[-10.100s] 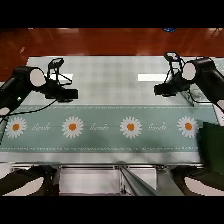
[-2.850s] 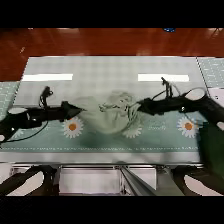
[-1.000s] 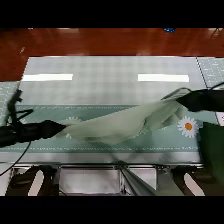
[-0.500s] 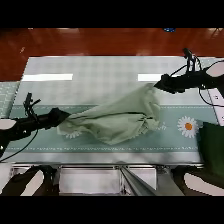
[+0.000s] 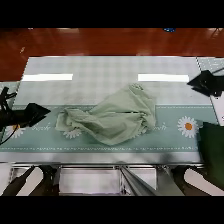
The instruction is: Fold the shirts.
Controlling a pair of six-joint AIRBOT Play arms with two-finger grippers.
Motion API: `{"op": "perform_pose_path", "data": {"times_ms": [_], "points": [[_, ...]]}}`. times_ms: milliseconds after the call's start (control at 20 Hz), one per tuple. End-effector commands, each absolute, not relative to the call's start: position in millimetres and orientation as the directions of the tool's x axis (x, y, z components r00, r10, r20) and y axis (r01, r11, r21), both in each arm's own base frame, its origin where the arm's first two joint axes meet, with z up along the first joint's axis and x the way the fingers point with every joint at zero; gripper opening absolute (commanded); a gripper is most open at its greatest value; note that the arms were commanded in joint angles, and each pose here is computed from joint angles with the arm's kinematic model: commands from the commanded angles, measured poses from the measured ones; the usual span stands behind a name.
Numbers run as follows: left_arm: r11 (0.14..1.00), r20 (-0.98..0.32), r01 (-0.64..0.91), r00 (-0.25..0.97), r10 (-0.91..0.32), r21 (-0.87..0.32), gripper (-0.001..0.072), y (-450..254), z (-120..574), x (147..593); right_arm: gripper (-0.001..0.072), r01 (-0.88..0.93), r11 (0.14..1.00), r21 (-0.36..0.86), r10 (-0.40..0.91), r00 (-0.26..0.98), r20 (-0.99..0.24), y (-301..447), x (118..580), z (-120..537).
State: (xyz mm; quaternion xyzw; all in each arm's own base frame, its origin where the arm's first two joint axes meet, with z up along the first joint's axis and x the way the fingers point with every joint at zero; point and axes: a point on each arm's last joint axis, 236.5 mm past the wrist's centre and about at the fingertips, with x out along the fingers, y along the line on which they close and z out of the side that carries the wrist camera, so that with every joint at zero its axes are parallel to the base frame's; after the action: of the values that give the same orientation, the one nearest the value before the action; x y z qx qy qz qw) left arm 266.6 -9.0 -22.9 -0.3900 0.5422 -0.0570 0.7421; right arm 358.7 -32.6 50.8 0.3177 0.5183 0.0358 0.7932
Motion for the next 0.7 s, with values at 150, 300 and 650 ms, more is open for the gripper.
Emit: {"op": "perform_pose_path", "data": {"times_ms": [150,300,650], "points": [[0.522,-0.696,-0.500,0.263,-0.668,-0.691,0.0509,-58.4,-64.7,206.4,0.0406,0.351,0.730,0.586,0.432,0.428,-0.794,-1.7,277.6,-31.8],[0.514,-0.690,-0.496,0.284,-0.666,-0.700,0.0509,-62.7,-66.5,212.1,0.0405,0.369,0.717,0.592,0.446,0.410,-0.796,4.3,268.6,-45.0],[0.596,-0.748,-0.458,0.321,-0.581,-0.659,0.0377,-74.7,-88.3,242.0,0.0407,0.286,0.777,0.561,0.498,0.267,-0.825,37.1,247.6,-58.8]]}}
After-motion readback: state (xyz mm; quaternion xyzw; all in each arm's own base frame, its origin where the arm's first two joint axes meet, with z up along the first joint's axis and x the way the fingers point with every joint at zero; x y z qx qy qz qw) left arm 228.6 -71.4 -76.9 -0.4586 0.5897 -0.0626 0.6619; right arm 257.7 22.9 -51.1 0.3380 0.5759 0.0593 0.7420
